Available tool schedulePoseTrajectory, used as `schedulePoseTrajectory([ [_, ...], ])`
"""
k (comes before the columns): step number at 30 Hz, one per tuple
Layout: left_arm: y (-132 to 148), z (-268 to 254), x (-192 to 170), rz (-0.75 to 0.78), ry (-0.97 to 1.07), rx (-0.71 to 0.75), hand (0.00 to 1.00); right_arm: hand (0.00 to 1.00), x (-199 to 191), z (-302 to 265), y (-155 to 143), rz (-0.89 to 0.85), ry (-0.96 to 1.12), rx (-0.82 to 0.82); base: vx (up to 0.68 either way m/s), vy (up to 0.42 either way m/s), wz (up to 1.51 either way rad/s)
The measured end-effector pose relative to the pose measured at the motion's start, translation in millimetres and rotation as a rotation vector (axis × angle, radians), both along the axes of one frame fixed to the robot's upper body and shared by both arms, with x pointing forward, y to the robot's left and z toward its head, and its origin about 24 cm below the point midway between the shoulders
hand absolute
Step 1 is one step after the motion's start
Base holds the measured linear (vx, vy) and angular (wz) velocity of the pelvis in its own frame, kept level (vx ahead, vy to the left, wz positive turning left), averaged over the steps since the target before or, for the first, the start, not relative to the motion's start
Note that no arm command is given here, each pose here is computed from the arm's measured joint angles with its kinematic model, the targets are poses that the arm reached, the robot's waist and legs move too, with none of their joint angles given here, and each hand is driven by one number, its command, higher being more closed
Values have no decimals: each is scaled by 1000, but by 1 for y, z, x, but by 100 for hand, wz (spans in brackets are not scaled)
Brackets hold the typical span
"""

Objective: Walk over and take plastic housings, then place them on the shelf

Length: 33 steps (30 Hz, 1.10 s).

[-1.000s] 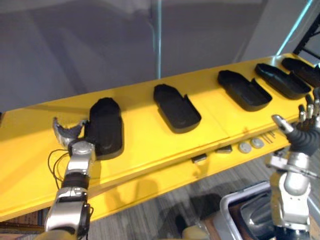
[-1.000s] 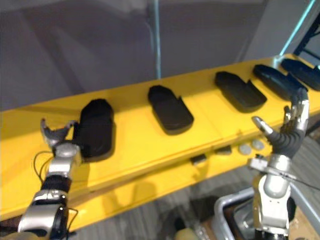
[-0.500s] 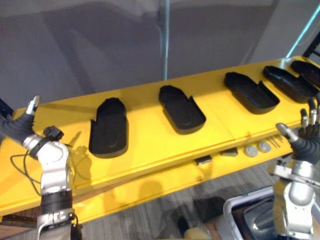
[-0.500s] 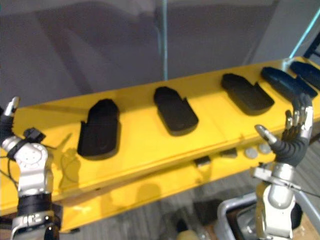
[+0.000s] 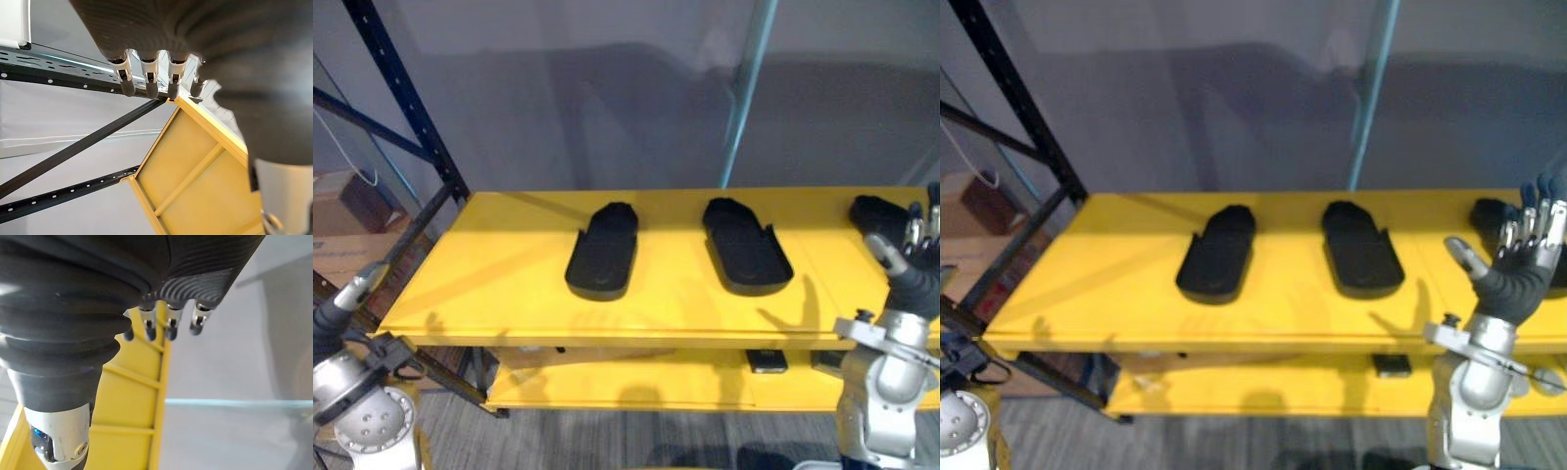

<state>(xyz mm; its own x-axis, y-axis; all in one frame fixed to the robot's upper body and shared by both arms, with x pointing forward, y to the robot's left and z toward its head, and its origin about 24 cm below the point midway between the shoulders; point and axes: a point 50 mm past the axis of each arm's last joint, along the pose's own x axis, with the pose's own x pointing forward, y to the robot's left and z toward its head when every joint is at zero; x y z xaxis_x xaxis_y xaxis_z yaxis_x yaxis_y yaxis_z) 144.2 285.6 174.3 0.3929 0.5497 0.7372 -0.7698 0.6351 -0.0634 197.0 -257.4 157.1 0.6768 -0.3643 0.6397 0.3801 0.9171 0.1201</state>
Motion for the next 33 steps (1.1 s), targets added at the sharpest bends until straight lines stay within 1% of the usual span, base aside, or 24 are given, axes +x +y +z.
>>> schedulePoseTrajectory([
  [4, -3, 3, -1, -8, -15, 8, 0, 0, 0, 0, 0, -1, 0, 0, 0, 0, 0],
  [8, -13, 3, -2, -58, -22, -3, 0, 0, 0, -2, 1, -2, 3, 14, -14, 18, -21],
  [11, -22, -4, 4, -151, 60, 13, 0, 0, 1, -3, -1, -11, 19, 27, 30, 24, -19],
  [14, -23, -13, 8, -229, 203, 41, 0, 0, -1, 0, -8, -44, 12, 28, 7, 40, -20],
  [16, -18, -24, 13, -266, 277, -15, 0, 0, -1, 1, -10, -58, 13, 30, 9, 37, -19],
  [18, -13, -33, 16, -274, 310, -76, 0, 0, 0, 2, -10, -56, 12, 30, 15, 24, -17],
  [21, -10, -41, 18, -275, 333, -126, 0, 0, 0, 1, -10, -57, 20, 33, 34, 7, -8],
  [26, -5, -46, 27, -267, 327, -170, 0, 0, 1, 0, -11, -62, 25, 36, 20, 4, -7],
  [29, 0, -53, 36, -267, 374, -185, 0, 0, 2, -1, -11, -73, 34, 25, 10, 6, -7],
  [33, 2, -66, 54, -355, 457, -243, 0, 0, 3, -2, -13, -88, 35, 39, 11, 5, -3],
])
